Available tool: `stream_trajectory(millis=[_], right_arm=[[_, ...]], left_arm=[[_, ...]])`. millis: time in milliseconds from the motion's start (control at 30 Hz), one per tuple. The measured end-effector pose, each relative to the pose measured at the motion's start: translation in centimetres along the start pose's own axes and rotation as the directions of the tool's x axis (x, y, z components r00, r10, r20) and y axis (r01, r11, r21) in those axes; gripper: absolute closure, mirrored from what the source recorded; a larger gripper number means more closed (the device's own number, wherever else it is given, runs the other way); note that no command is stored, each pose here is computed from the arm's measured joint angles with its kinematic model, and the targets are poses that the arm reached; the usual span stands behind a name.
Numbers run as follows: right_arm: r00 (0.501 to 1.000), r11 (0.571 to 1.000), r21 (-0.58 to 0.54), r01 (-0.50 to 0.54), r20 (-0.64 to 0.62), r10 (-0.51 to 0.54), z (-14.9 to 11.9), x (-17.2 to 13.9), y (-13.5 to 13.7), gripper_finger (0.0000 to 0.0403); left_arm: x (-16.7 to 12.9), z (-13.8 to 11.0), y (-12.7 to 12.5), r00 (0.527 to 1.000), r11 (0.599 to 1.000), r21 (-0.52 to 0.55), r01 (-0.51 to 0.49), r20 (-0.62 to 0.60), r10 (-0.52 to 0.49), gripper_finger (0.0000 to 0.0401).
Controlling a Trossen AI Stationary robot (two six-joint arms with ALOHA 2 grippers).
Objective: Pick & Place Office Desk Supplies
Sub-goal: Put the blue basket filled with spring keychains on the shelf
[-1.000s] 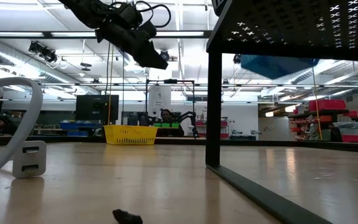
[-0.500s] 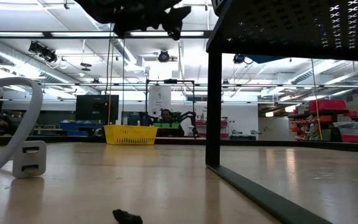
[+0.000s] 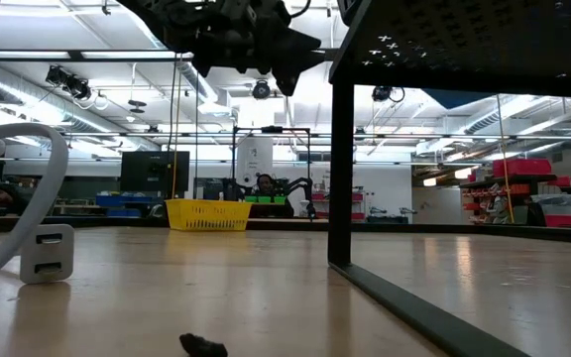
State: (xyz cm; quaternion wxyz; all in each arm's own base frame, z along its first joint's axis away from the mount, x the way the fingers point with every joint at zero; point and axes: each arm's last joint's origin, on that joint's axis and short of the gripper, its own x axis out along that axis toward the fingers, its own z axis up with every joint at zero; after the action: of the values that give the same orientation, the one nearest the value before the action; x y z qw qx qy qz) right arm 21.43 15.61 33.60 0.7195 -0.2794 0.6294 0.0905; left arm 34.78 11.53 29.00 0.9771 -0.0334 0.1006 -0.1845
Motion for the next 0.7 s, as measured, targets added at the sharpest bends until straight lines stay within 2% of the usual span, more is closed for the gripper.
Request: stream_trajectory(millis=[700], right_arm=[[0.99,0.991,-0.022,-0.134,0.03,0.135,-1.7,-2.1,6.9,0.0397]], left_arm=[[0.0,-0.1,0.3,0.996,0.996,-0.002,-0.085,-0.009,0.085,0.0266]])
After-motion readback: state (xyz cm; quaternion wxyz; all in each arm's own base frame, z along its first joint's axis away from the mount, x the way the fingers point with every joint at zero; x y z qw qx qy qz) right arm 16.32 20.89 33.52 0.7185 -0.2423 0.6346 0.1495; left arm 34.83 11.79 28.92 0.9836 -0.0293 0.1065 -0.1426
